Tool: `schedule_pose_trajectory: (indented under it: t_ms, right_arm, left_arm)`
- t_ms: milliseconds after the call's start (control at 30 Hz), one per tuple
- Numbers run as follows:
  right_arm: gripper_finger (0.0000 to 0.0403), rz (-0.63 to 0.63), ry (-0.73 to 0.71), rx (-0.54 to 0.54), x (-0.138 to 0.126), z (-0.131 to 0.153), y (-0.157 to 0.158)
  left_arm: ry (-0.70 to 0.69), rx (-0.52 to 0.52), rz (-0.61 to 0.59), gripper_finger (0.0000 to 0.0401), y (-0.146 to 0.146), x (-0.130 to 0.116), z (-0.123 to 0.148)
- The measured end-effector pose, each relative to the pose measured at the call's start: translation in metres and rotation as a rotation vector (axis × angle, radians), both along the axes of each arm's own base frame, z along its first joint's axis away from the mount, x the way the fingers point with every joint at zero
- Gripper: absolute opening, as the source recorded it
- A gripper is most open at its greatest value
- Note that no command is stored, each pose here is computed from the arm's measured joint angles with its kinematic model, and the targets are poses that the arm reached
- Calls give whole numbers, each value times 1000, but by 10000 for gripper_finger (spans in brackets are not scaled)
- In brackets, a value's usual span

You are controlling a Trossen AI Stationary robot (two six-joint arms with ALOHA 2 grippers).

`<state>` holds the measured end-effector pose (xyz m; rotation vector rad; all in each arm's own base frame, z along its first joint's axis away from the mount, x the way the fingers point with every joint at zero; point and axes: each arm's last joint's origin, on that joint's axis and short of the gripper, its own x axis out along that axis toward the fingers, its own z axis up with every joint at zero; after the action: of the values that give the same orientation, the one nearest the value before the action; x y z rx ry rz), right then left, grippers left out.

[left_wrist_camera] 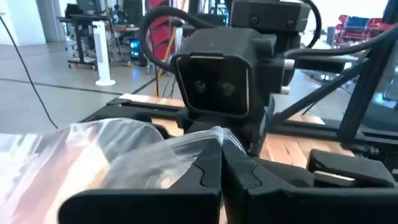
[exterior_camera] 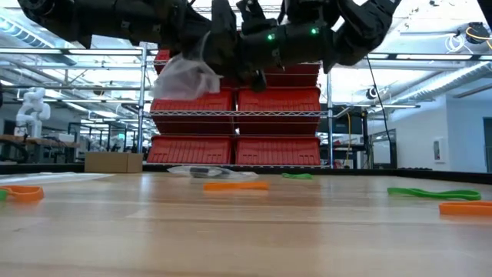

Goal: Sort rubber bands
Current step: Put the orange rubber band into the right transparent zip bag

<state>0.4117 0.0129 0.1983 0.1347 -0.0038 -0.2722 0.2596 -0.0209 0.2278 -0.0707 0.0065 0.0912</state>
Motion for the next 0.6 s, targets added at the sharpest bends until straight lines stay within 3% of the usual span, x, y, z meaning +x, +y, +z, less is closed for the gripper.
schedule_pose_trajectory:
  t_ms: [167,367,600]
  right_arm:
    - [262,46,47,9,-2,-2,2]
    - [260,106,223,83,-12,-7,13]
    - [259,149,431,130,-41,15,31]
  left_arm:
    - [7,21,3,0,-5,0,-1]
    - [22,32,25,0,-7,-1,-4]
    - [17,30,24,0,-7,-1,-4]
